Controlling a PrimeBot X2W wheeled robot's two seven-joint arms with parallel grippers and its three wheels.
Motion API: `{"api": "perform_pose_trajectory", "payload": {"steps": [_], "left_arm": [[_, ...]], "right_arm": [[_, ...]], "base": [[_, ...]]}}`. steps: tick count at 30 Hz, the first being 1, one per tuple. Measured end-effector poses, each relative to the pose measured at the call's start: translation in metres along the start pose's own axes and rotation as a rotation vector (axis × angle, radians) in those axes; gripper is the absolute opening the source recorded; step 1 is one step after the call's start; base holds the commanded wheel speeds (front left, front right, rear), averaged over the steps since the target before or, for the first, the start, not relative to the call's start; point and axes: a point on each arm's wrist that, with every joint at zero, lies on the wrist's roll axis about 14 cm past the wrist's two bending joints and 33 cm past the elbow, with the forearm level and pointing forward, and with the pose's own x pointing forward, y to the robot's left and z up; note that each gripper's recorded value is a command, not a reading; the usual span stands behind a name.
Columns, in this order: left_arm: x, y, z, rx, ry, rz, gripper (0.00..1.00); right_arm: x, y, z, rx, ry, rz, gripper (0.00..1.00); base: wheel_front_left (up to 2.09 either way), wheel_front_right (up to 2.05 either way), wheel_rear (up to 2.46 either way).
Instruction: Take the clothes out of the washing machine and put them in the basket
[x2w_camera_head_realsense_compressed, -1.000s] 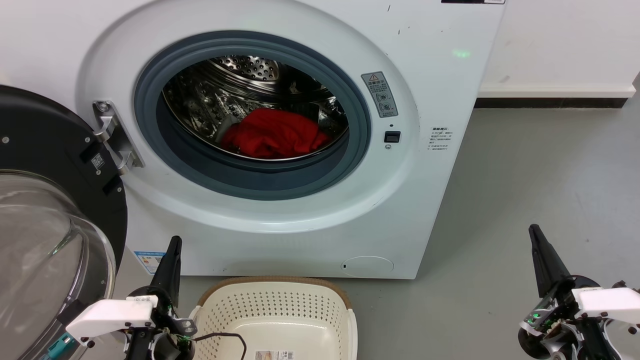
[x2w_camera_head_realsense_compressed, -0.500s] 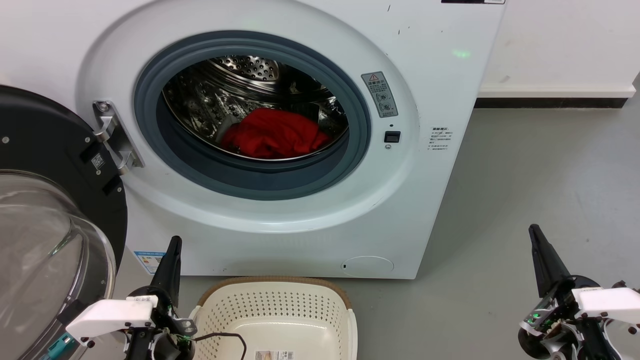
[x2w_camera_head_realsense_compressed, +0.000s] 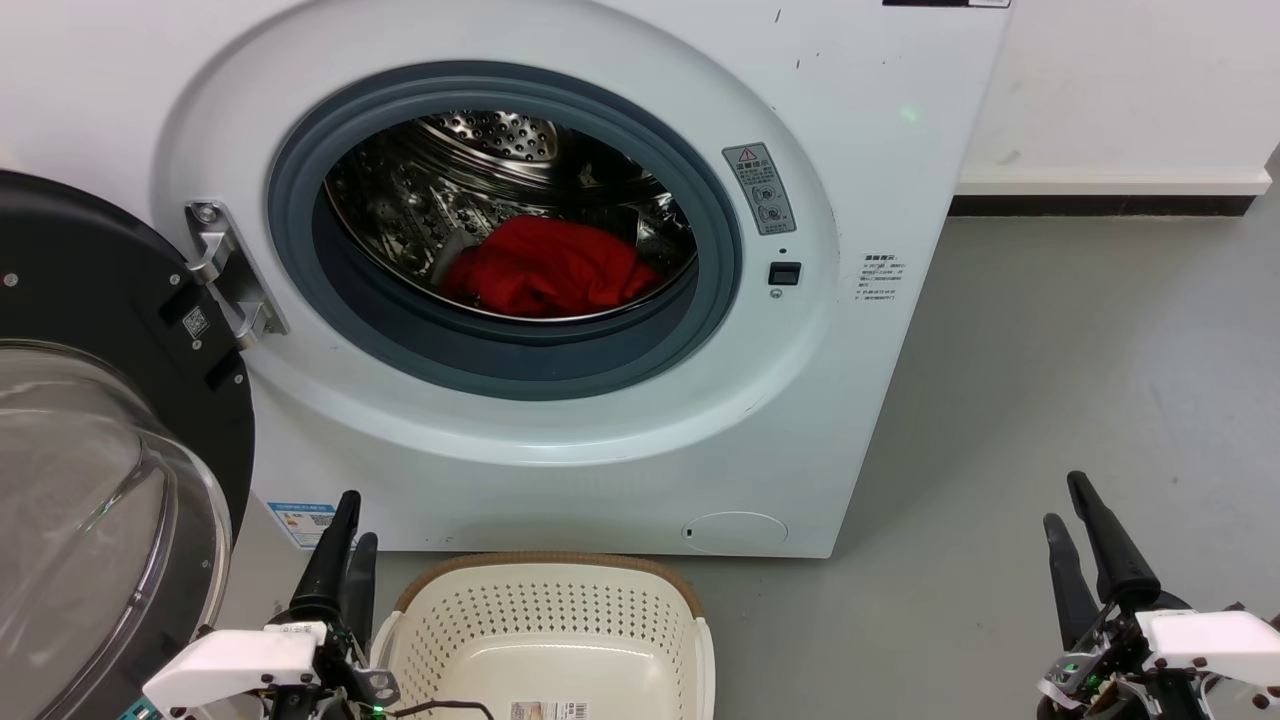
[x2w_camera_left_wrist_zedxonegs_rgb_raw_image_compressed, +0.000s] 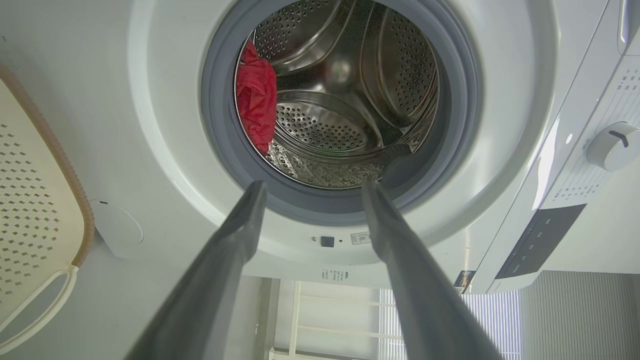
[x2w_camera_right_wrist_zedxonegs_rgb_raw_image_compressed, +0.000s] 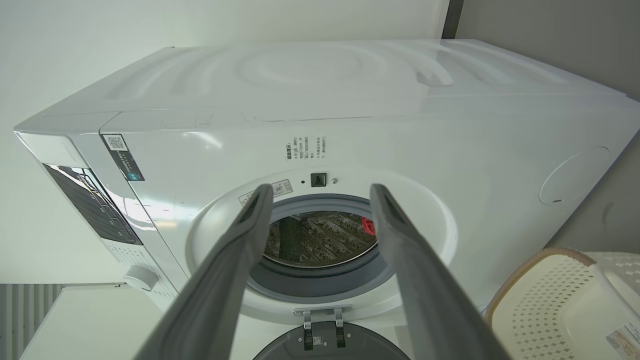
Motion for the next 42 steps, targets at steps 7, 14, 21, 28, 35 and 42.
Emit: {"api": "perform_pose_trajectory", "payload": {"steps": [7,14,21,28,35,42], "left_arm": [[0.001,-0.007,0.003,0.093,-0.023,-0.01,1.0],[0.003,-0.015,0.002,0.222,-0.035,-0.017,1.0],[0.003,-0.019,-0.001,0.365,-0.044,-0.008,1.0],[0.002,-0.021,-0.004,0.51,-0.052,-0.001,1.0],[0.001,-0.024,-0.006,0.635,-0.068,-0.001,1.0],[-0.001,-0.026,-0.009,0.748,-0.078,-0.002,1.0]], "right_arm": [[0.0,0.0,0.006,-0.069,-0.034,-0.002,1.0],[-0.001,0.009,0.01,-0.216,-0.055,0.018,1.0],[-0.003,0.019,0.009,-0.39,-0.065,0.044,1.0],[-0.006,0.025,0.007,-0.561,-0.07,0.063,1.0],[-0.007,0.035,0.002,-0.718,-0.076,0.098,1.0],[-0.01,0.039,-0.004,-0.857,-0.074,0.119,1.0]], "base": [[0.0,0.0,0.0],[0.0,0.0,0.0],[0.0,0.0,0.0],[0.0,0.0,0.0],[0.0,0.0,0.0],[0.0,0.0,0.0]]}}
